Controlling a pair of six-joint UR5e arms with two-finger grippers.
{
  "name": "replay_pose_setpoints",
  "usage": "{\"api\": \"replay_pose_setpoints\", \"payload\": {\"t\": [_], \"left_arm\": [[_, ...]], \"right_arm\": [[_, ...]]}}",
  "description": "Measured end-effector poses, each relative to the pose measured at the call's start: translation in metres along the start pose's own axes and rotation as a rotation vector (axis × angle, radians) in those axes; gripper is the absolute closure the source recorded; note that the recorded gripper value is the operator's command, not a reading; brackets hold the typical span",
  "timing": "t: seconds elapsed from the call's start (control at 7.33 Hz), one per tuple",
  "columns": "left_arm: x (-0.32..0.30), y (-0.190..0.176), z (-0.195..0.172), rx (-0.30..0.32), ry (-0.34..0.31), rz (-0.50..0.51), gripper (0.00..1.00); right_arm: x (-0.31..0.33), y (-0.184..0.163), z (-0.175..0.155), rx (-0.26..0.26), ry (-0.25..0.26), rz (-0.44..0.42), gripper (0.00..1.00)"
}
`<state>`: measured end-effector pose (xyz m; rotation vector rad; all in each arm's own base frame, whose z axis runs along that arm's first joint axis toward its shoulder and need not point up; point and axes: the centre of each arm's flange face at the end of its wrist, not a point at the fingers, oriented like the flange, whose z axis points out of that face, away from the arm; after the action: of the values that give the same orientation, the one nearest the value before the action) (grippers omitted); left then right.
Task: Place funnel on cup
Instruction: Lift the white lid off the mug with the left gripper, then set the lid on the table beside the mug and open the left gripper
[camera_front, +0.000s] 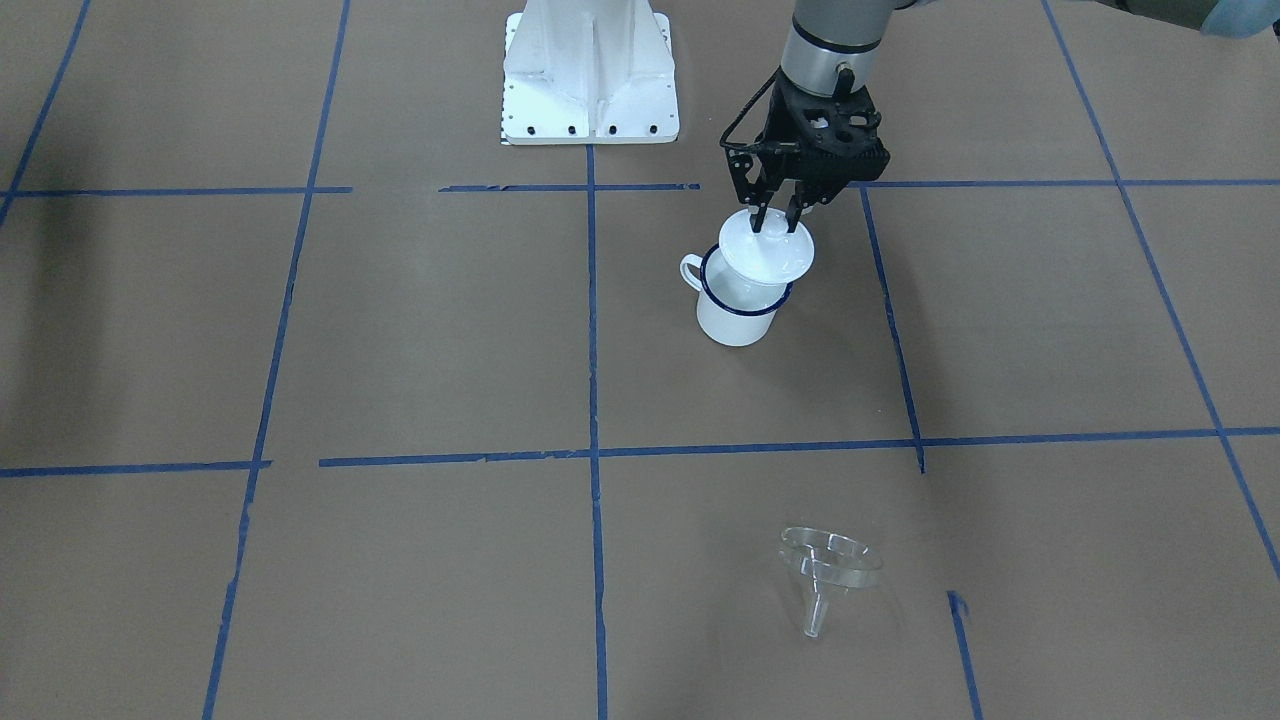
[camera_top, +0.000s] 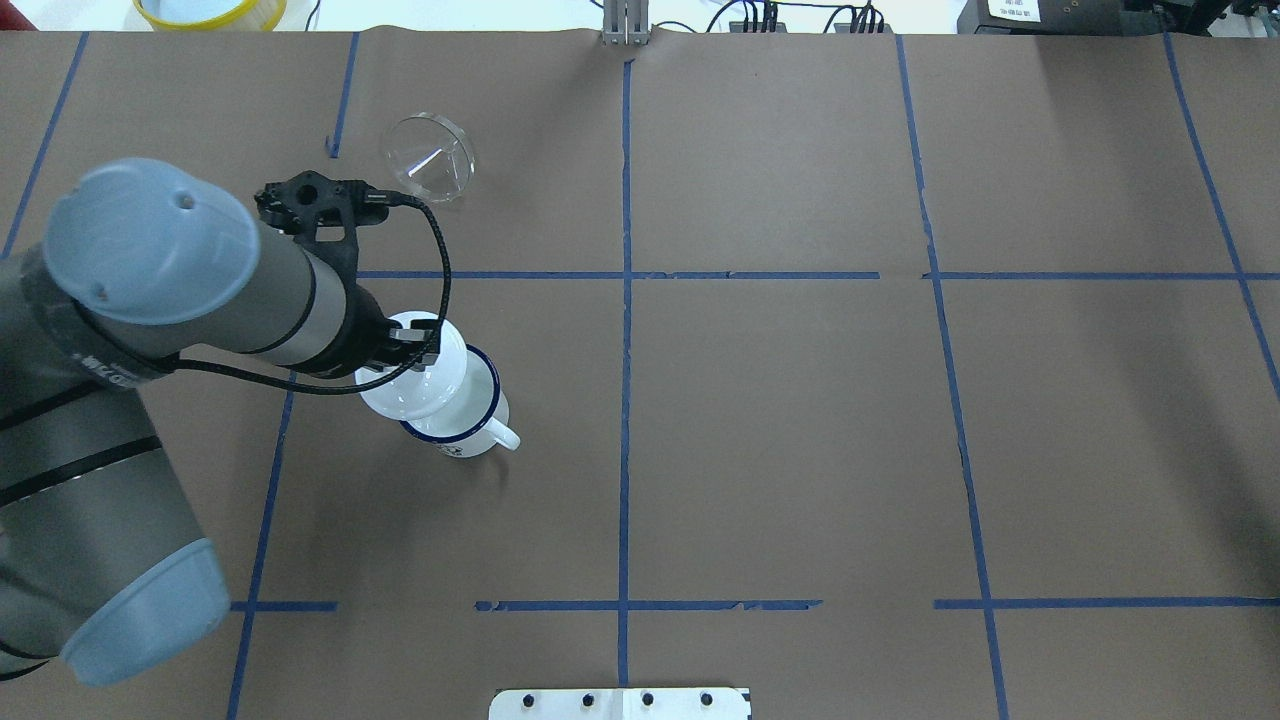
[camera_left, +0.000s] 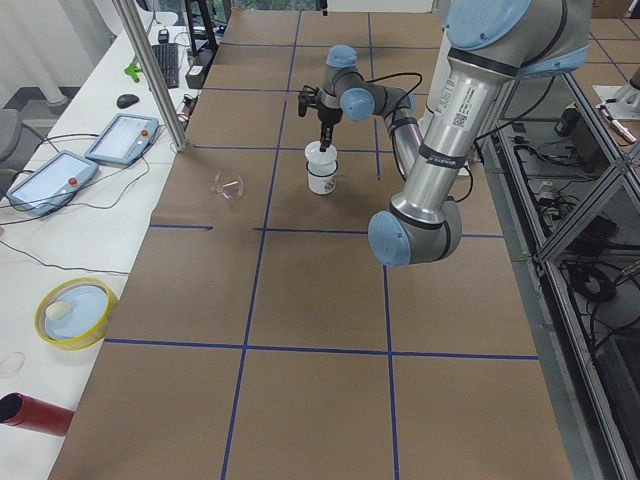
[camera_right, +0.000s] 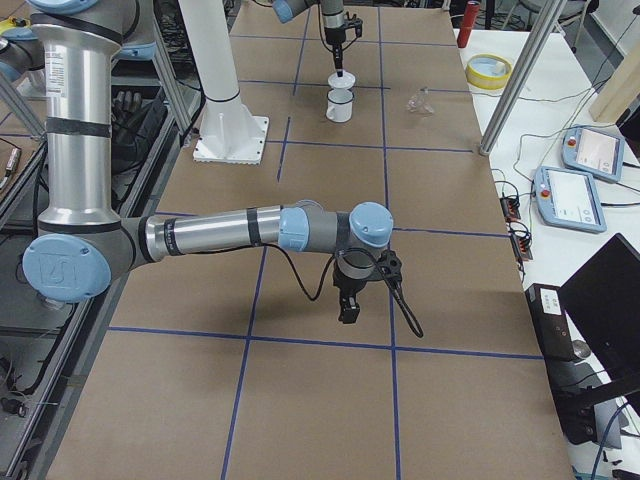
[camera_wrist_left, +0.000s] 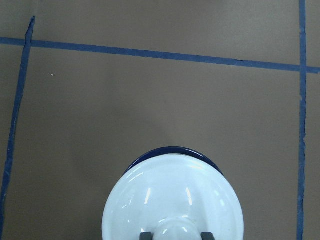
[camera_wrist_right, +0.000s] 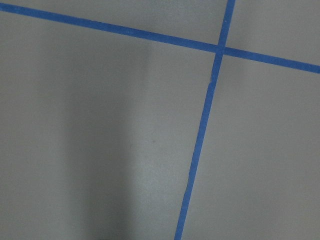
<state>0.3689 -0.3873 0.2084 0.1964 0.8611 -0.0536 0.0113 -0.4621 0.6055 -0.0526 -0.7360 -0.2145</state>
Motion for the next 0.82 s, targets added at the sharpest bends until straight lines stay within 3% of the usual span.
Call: {"api": "replay_pose_setpoints", "payload": {"t": [0.41, 0.82], "left_arm": [[-0.100, 0.037, 0.008, 0.013, 0.009, 0.108, 1.00], [-0.133, 0.056, 0.086, -0.018, -0.016, 0.076, 1.00]], "right_arm": [[0.000, 0.000, 0.000, 0.000, 0.000, 0.000, 0.00], [0.000, 0.000, 0.000, 0.000, 0.000, 0.000, 0.00]]}}
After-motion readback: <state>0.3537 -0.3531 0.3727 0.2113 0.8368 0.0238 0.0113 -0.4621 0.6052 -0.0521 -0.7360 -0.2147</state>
